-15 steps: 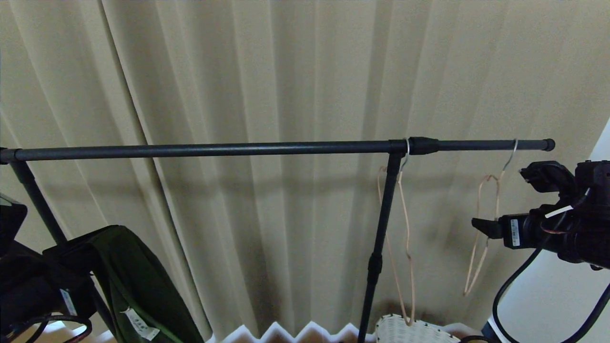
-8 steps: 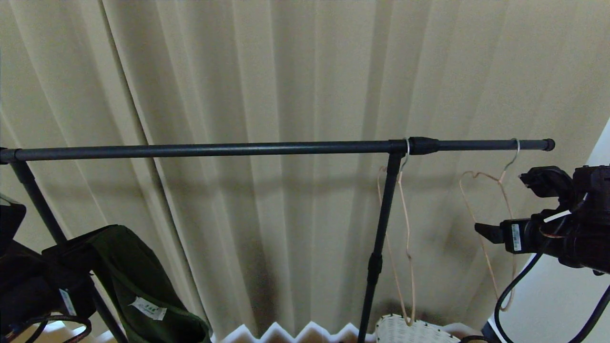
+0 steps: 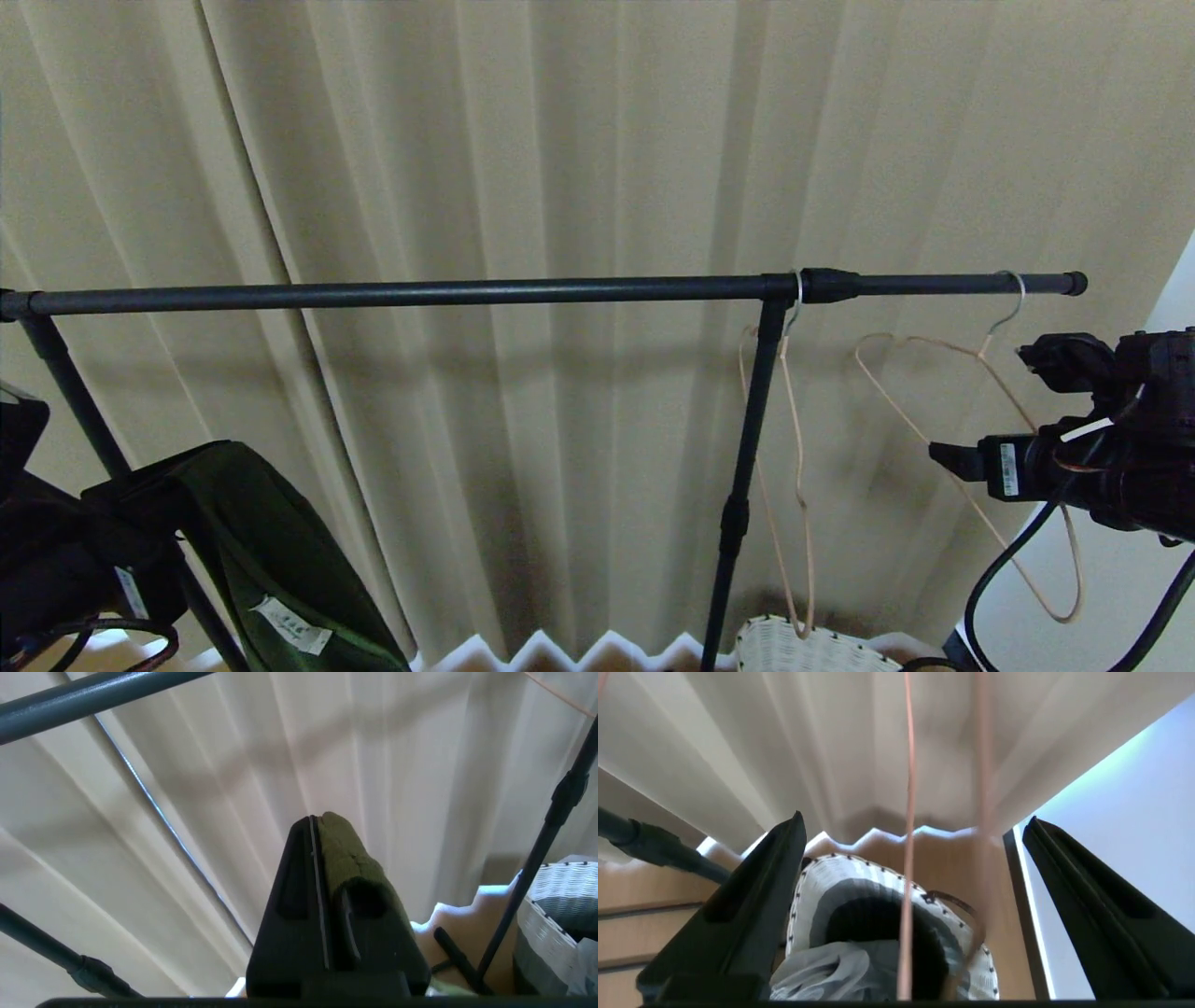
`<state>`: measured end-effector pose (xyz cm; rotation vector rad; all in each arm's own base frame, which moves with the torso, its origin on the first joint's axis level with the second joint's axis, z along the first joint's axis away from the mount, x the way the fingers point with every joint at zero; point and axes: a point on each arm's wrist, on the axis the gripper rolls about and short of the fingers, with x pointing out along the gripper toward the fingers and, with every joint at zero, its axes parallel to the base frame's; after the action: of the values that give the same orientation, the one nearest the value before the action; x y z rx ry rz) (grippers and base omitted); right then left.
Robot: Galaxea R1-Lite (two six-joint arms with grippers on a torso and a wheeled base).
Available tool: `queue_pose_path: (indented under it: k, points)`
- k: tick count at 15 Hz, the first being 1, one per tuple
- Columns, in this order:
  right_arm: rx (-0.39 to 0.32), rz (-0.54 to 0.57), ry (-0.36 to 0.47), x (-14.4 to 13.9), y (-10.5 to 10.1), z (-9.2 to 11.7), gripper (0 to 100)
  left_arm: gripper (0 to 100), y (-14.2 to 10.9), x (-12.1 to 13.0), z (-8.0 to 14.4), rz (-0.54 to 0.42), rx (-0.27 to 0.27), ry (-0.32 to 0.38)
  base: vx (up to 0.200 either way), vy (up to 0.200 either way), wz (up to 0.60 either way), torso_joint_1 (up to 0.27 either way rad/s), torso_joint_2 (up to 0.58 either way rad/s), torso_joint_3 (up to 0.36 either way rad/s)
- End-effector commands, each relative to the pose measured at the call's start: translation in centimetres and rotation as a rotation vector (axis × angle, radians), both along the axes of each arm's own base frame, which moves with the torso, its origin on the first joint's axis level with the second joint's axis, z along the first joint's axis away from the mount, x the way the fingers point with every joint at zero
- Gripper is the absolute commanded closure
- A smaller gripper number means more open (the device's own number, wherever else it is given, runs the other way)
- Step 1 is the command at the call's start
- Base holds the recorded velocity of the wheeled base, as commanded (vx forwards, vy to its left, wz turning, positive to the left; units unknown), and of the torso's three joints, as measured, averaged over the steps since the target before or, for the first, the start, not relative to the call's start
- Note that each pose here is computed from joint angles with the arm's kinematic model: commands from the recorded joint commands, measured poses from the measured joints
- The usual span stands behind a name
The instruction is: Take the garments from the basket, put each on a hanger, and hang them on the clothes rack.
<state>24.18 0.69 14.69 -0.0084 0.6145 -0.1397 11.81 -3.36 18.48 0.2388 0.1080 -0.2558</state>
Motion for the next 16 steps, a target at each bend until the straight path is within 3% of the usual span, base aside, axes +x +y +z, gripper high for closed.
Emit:
queue_pose_path:
  k: [1, 6, 7, 16]
  points:
    - [-0.001, -0.003, 0.009, -0.22, -0.08, -0.21, 0, 100, 0.02, -0.01, 0.04, 0.002, -0.001, -0.003, 0.000, 0.000, 0.00, 0.000, 0.00, 0.000]
    - [-0.002, -0.015, 0.018, -0.38, -0.38, -0.41, 0, 100, 0.03, -0.03, 0.06, 0.002, -0.001, -0.004, 0.000, 0.000, 0.00, 0.000, 0.00, 0.000]
    - [-0.002, -0.015, 0.020, -0.45, -0.38, -0.45, 100, 100, 0.05, -0.05, 0.08, 0.003, -0.002, -0.006, 0.000, 0.000, 0.00, 0.000, 0.00, 0.000]
    - [-0.004, -0.014, 0.008, -0.37, -0.34, -0.18, 100, 100, 0.13, -0.27, 0.21, 0.005, -0.006, -0.016, 0.000, 0.000, 0.00, 0.000, 0.00, 0.000]
